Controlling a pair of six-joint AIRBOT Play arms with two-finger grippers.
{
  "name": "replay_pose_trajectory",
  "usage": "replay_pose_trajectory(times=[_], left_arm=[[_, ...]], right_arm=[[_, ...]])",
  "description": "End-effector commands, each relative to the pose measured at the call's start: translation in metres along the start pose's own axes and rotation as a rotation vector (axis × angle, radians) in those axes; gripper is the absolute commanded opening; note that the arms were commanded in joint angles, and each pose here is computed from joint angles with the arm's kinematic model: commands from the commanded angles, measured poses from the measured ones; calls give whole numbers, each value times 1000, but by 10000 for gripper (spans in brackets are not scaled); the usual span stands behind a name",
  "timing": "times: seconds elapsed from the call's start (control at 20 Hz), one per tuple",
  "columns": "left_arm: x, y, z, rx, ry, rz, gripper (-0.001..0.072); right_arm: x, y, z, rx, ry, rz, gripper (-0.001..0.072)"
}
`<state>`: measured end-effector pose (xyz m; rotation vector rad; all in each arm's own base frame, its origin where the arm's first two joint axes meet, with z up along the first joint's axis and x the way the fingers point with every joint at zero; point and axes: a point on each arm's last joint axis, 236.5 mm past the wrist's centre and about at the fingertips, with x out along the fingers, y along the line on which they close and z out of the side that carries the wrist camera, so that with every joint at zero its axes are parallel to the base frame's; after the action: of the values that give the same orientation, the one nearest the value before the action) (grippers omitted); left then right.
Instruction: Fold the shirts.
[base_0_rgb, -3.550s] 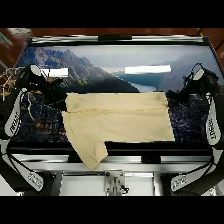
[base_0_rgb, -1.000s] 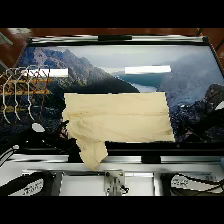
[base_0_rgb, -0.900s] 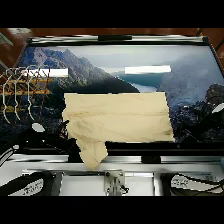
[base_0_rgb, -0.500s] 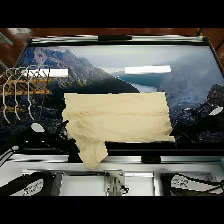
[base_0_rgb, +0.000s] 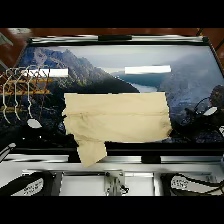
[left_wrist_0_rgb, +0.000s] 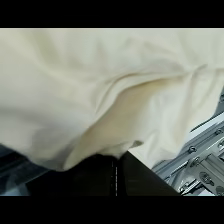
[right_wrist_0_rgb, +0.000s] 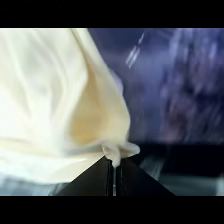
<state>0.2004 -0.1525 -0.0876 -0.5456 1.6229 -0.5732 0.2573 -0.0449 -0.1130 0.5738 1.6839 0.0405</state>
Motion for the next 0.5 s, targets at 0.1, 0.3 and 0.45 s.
replay_pose_trajectory(times=[0.1, 0.3, 0.45], left_arm=[[-87, -38, 80, 150, -197, -15, 31], [-132, -60, 143, 243, -316, 9, 31], [-136, -55, 183, 215, -316, 2, 32]], right_arm=[[-53, 46, 38, -127, -153, 21, 60], [-79, 91, 97, -235, -357, -60, 60], [-85, 108, 128, -244, -391, -74, 60]])
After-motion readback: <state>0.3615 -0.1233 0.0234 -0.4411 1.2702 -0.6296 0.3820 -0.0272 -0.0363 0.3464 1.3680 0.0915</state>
